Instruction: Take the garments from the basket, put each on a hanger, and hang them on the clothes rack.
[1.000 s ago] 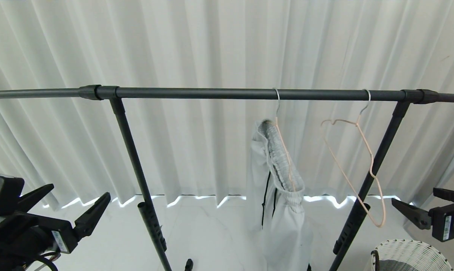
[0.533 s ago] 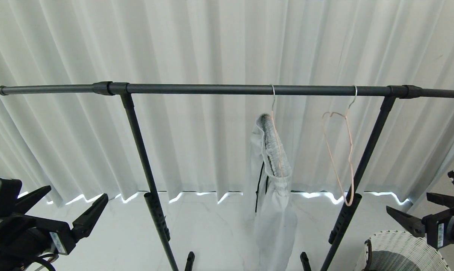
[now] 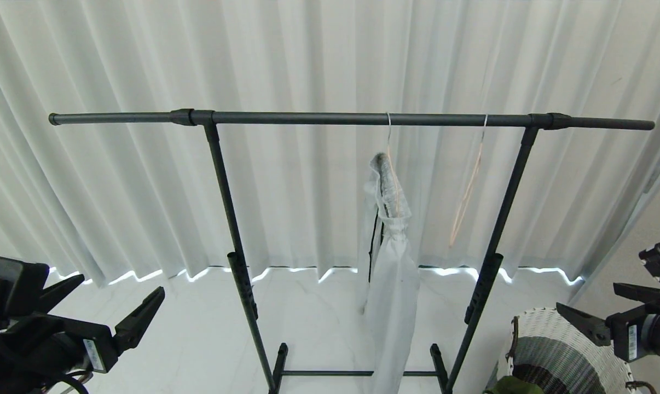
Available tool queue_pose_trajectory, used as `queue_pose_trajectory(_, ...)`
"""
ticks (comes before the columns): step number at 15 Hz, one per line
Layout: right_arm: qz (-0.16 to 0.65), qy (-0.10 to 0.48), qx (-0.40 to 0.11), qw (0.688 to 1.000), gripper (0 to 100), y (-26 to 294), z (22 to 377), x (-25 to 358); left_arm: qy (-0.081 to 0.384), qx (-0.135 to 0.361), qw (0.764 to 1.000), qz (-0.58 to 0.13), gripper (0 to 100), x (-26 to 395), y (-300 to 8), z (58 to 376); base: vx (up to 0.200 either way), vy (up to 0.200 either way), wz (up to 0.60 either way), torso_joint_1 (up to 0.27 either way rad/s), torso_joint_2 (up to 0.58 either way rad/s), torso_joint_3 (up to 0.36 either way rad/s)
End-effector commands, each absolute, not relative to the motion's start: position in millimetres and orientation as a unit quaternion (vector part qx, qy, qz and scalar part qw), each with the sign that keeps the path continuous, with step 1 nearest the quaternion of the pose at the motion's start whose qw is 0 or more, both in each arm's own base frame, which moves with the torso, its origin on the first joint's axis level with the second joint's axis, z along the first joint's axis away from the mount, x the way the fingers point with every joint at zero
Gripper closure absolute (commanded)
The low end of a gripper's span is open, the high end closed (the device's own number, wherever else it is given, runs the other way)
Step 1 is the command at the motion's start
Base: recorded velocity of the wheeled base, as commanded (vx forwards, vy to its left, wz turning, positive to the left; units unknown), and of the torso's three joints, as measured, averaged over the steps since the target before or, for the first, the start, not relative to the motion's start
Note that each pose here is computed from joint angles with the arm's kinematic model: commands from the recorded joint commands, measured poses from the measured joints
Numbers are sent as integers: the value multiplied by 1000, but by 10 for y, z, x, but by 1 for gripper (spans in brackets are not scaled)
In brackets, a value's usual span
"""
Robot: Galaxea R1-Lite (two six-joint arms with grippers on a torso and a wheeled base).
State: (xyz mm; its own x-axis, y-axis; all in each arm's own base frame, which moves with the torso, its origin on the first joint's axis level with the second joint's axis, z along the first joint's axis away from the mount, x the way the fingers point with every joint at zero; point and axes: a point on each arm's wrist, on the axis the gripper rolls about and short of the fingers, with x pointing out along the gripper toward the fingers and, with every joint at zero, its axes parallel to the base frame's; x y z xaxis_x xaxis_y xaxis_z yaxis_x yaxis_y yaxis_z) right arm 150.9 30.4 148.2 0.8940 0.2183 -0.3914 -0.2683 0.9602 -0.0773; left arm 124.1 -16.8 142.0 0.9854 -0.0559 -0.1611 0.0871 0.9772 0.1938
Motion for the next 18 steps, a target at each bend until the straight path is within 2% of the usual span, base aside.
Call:
queue_pose_trajectory(1, 127, 211, -66, 967, 0, 321, 1419, 1588, 88, 102, 990, -37, 0, 1269, -173, 1391, 0, 0, 0, 0, 0, 0)
queue_pose_trajectory(13, 128, 210, -74, 967, 0, 326, 1340, 1616, 99, 101, 989, -31, 0, 1302, -163, 1363, 0, 0, 0, -3, 8, 5)
queue_pose_trajectory(18, 128, 211, -79, 966, 0, 323, 1333, 1612, 108, 98, 989, -20, 0, 1320, -133, 1343, 0, 0, 0, -179, 433, 243)
